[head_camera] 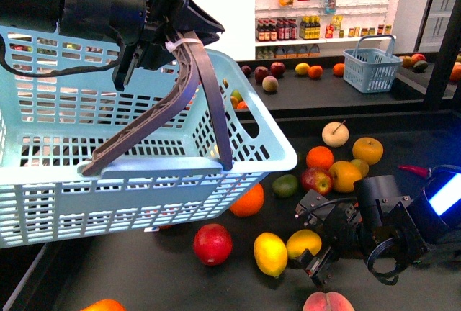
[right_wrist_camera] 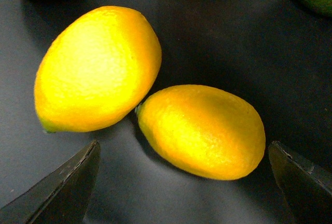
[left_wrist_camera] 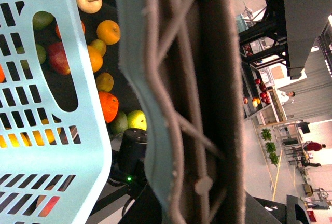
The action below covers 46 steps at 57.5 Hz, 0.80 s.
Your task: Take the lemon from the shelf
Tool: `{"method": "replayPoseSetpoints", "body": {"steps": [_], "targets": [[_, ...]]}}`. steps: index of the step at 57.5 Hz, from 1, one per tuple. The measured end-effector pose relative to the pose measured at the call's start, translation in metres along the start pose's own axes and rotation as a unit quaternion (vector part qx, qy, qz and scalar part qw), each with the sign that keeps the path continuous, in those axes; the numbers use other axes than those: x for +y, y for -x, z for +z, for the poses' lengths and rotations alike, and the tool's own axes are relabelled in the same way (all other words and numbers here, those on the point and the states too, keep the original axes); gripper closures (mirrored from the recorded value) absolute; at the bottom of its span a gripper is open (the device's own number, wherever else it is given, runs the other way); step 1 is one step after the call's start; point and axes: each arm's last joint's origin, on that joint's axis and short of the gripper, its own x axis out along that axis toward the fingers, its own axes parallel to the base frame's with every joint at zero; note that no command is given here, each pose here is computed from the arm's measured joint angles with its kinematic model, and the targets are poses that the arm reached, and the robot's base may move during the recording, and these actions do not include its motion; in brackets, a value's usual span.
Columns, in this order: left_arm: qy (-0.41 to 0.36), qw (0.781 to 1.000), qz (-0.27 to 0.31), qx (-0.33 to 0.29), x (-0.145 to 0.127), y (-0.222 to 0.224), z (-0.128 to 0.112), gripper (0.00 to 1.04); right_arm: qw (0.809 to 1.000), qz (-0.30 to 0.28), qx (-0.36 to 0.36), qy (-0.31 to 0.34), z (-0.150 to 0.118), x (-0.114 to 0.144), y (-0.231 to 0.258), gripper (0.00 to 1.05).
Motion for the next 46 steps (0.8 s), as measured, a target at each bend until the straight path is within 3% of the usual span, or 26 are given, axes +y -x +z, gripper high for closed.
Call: {"method": "replayPoseSetpoints", "body": {"steps": [27, 46], "targets": [[0.000, 1.000, 0.000, 0.000, 0.000, 0.000, 0.000, 0.96, 0.998, 0.008, 0.011, 0.059, -0.006, -0.001, -0.025, 0.07], [0.000, 1.000, 0.000, 0.000, 0.000, 0.000, 0.000, 0.96, 0.998, 0.011, 0.019, 0.053, -0.018, 0.005, -0.031, 0.08]]}}
